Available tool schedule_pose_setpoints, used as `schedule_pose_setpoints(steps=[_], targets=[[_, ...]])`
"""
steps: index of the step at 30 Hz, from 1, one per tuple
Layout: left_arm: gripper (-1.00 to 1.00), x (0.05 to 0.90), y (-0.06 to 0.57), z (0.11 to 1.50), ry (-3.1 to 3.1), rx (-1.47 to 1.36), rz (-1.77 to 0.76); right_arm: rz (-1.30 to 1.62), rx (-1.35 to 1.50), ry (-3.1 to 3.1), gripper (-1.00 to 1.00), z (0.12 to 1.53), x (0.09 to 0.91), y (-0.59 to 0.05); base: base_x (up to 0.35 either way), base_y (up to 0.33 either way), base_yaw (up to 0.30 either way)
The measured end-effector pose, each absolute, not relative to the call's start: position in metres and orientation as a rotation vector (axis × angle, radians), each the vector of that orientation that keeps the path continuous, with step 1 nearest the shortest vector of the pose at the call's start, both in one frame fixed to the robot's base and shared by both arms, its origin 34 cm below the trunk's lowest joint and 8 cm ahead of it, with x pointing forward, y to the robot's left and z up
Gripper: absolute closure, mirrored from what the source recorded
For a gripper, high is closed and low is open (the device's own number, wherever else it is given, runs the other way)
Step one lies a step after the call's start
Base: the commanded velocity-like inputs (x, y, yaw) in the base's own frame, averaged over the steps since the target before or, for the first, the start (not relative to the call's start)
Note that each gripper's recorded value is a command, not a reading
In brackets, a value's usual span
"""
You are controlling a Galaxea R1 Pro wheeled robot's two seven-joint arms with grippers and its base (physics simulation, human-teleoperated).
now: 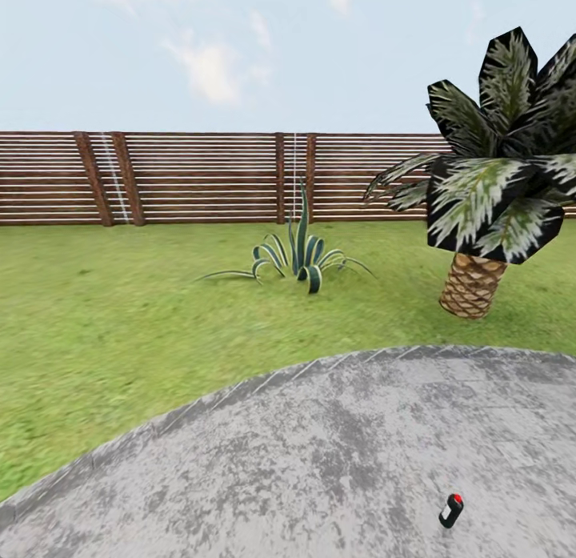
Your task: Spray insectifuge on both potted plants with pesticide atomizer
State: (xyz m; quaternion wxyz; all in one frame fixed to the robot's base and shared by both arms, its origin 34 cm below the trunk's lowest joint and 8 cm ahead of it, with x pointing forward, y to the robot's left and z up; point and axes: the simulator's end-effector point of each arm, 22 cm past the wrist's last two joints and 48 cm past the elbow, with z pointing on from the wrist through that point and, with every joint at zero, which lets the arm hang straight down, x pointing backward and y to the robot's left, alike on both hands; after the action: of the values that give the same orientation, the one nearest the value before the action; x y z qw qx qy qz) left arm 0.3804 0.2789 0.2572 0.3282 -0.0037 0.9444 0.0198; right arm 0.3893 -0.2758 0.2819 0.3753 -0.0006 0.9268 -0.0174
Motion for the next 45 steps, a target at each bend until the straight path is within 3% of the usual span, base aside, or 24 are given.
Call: schedule_pose_setpoints(steps=[34,45], targets=[[-1.0,0.3805,0.2789,0.2572,2.472,-0.01,0.052,-0.044,-0.001,2.374,-1.0,0.2814,0.3886,-0.2764,0.337,0.107,-0.002],[-1.0,0.3805,0.2789,0.2572,2.472,-0.01,0.052,-0.043,-0.001,2.374,-1.0,0.2814,0.3885,-0.2761,0.337,0.126,-0.23]])
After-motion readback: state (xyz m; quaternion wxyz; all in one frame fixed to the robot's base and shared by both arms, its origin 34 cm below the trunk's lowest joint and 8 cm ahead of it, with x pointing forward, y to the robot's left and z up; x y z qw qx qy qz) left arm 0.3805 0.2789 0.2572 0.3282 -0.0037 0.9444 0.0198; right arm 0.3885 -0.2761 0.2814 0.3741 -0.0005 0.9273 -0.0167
